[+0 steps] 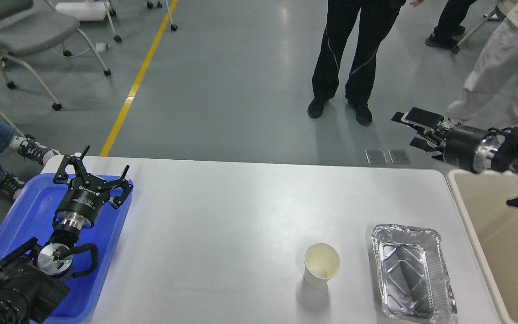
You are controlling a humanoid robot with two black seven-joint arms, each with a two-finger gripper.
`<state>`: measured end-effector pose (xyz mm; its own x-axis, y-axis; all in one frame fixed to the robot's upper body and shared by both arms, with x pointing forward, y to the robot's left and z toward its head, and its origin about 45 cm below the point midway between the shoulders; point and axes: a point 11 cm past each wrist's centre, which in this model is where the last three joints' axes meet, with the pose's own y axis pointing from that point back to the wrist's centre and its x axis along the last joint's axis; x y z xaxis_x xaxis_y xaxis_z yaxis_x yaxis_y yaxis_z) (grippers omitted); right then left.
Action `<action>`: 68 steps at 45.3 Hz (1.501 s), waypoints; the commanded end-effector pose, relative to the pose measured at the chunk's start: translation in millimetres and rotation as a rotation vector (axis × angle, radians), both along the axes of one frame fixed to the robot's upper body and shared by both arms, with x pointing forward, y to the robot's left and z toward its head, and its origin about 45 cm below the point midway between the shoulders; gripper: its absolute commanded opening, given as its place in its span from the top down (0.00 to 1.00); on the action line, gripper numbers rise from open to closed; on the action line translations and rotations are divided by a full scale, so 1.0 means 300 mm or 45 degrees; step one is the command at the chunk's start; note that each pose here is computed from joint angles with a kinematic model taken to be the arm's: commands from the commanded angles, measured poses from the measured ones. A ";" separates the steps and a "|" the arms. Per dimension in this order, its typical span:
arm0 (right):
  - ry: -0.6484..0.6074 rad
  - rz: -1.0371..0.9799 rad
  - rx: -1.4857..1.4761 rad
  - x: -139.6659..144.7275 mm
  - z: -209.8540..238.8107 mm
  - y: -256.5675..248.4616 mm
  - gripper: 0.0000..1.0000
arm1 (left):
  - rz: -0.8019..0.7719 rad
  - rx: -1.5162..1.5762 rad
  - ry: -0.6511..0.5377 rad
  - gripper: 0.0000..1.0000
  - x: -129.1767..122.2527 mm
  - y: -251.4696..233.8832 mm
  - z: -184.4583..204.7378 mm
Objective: Tidy desktop
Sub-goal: 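Reach the right gripper over the table toward the white paper cup, then close the right gripper on the rim of the white paper cup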
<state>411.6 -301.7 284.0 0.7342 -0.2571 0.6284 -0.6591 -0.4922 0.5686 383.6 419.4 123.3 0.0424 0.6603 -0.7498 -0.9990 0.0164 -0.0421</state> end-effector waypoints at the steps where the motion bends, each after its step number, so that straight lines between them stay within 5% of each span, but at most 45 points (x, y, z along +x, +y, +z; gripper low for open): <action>1: 0.117 0.215 -0.302 -0.054 -0.051 0.096 0.00 | -0.001 0.000 -0.001 0.00 0.000 -0.001 0.001; 19: 0.163 0.414 -0.429 -0.112 -0.245 0.344 0.00 | -0.001 0.000 -0.001 0.00 0.000 -0.001 0.001; 68: 0.311 0.456 -0.399 -0.306 -0.533 0.312 0.00 | -0.001 0.000 -0.001 0.00 0.000 -0.001 0.001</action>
